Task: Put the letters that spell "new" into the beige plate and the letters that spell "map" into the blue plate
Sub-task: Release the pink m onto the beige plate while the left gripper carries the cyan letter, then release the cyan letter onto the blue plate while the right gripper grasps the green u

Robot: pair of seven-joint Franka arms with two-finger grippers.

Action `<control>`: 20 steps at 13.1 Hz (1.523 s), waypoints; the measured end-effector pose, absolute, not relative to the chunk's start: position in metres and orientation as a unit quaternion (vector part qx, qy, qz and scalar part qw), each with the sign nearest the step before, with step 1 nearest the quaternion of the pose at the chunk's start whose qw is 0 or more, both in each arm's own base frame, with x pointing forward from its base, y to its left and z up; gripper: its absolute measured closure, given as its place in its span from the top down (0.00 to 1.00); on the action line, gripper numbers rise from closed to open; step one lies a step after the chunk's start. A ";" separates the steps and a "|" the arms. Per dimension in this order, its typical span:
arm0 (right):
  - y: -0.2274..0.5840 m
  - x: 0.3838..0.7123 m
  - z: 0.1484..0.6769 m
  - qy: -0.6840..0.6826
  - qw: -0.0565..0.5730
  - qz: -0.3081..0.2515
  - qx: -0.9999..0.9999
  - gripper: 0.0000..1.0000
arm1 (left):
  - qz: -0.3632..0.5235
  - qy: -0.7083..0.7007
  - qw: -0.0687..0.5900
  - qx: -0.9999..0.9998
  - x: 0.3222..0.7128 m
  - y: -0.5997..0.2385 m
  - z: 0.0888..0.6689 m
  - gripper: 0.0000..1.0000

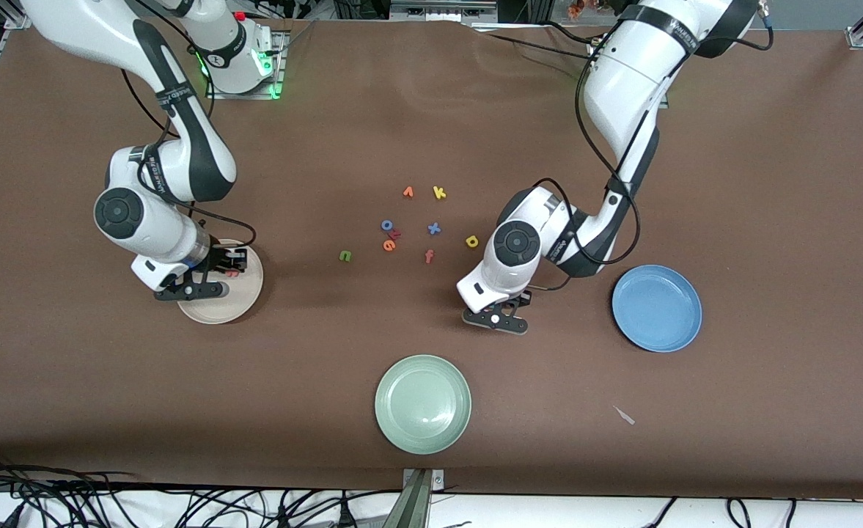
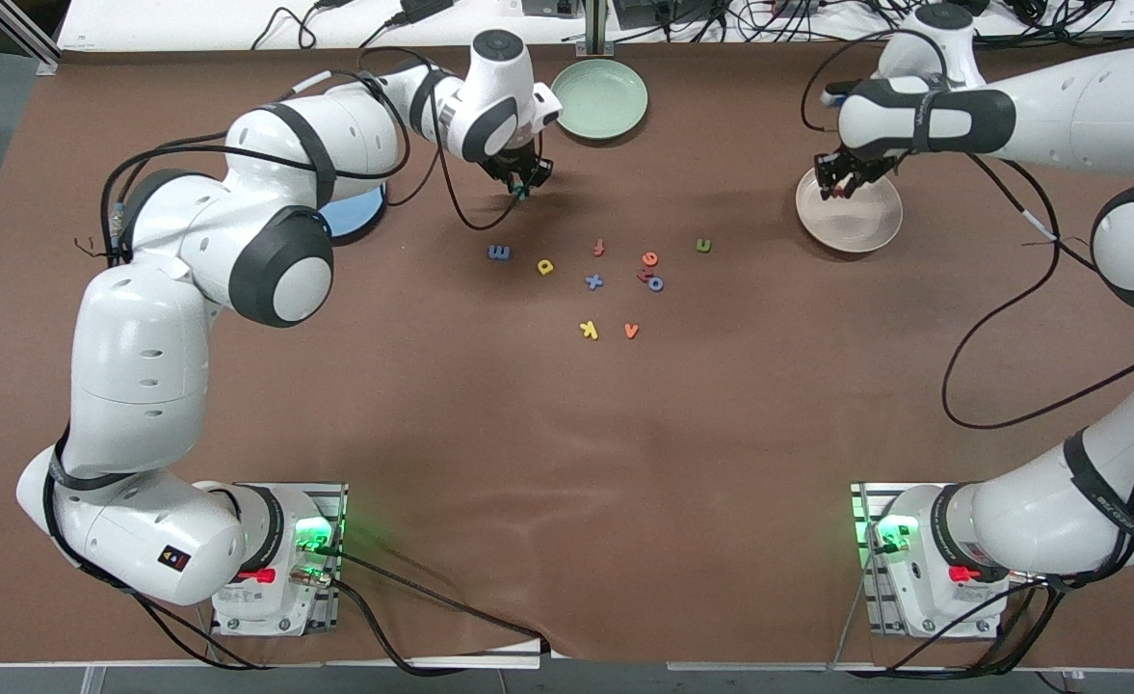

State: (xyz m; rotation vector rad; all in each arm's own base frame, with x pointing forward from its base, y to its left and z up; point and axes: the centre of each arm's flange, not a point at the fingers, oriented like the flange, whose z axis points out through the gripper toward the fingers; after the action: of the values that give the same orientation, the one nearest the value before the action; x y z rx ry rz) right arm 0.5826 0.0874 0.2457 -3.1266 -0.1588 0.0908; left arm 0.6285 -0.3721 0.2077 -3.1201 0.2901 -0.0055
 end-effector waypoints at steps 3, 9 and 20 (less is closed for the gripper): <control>0.087 0.571 0.231 -0.055 0.005 0.028 -0.998 0.55 | 0.029 0.112 0.025 -0.993 0.652 -0.312 0.258 0.28; 0.149 0.562 0.241 0.017 0.022 0.022 -0.999 0.61 | 0.081 0.226 0.016 -0.971 0.685 -0.127 0.264 0.28; 0.303 0.508 0.184 0.095 0.011 -0.002 -0.995 0.61 | 0.048 0.294 0.047 -0.953 0.662 -0.075 0.223 0.71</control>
State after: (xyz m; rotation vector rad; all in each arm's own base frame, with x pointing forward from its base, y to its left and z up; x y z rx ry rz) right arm 0.5082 0.3029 0.1842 -3.1056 0.2956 -0.0061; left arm 0.6625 -0.0751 0.2235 -2.9081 0.8962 0.1452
